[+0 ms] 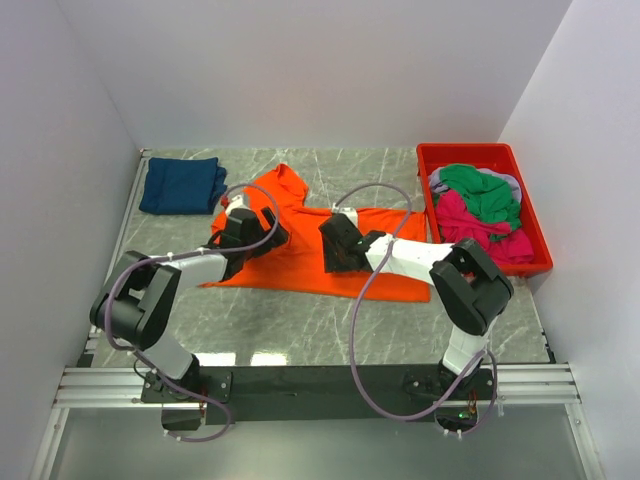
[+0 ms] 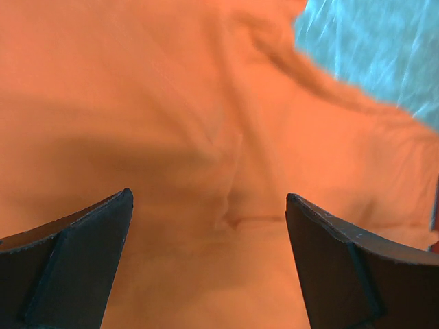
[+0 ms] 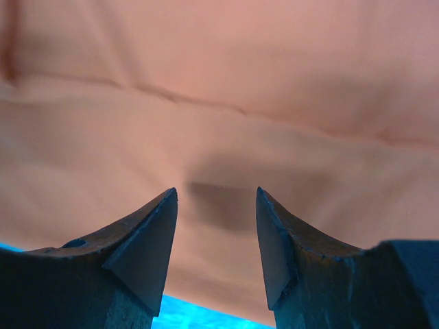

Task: Fold and stack the t-shirts
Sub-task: Fold the tshirt

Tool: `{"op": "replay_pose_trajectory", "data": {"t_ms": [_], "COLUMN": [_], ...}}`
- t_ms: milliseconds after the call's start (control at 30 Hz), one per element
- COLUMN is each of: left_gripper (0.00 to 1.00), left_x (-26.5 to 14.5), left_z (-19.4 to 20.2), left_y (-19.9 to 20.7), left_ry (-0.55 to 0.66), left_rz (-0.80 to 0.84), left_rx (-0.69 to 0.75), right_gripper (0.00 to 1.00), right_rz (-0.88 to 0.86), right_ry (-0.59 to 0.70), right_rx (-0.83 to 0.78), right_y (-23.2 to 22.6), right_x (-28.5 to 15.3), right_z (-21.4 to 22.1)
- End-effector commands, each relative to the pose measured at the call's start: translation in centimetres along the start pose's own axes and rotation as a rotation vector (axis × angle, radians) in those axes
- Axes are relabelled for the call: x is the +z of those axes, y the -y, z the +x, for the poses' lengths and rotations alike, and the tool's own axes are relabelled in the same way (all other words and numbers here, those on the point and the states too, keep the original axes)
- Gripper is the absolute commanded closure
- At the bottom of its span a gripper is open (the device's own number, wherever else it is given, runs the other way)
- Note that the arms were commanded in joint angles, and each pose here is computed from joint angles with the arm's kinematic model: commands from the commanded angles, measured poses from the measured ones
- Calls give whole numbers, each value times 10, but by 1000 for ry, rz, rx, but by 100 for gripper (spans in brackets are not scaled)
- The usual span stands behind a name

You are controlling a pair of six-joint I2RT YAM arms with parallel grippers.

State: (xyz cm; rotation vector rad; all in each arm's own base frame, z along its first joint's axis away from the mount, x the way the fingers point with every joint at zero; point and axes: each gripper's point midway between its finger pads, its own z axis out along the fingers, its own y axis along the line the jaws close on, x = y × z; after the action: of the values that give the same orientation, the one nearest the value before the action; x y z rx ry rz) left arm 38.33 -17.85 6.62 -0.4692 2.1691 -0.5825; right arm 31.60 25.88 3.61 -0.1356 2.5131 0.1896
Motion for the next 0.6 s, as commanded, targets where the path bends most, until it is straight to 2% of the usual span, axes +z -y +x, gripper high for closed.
{"op": "replay_pose_trajectory", "data": {"t_ms": [0, 333, 567], "left_gripper": [1, 1, 1], "left_x": [0, -30, -53], "left_z": [11, 52, 67], "left_y": [-2, -63, -80], "left_ry": [-3, -53, -61], "left_rz": [13, -143, -187], "left_rx": [18, 18, -7], "right_gripper": [43, 44, 44], "right_rz": [-25, 21, 45], "right_ry": [59, -36, -91], "right_rx": [53, 17, 2], "right_y": [-2, 12, 24], "right_x": [-9, -6, -15], "right_z": [-10, 48, 87]}}
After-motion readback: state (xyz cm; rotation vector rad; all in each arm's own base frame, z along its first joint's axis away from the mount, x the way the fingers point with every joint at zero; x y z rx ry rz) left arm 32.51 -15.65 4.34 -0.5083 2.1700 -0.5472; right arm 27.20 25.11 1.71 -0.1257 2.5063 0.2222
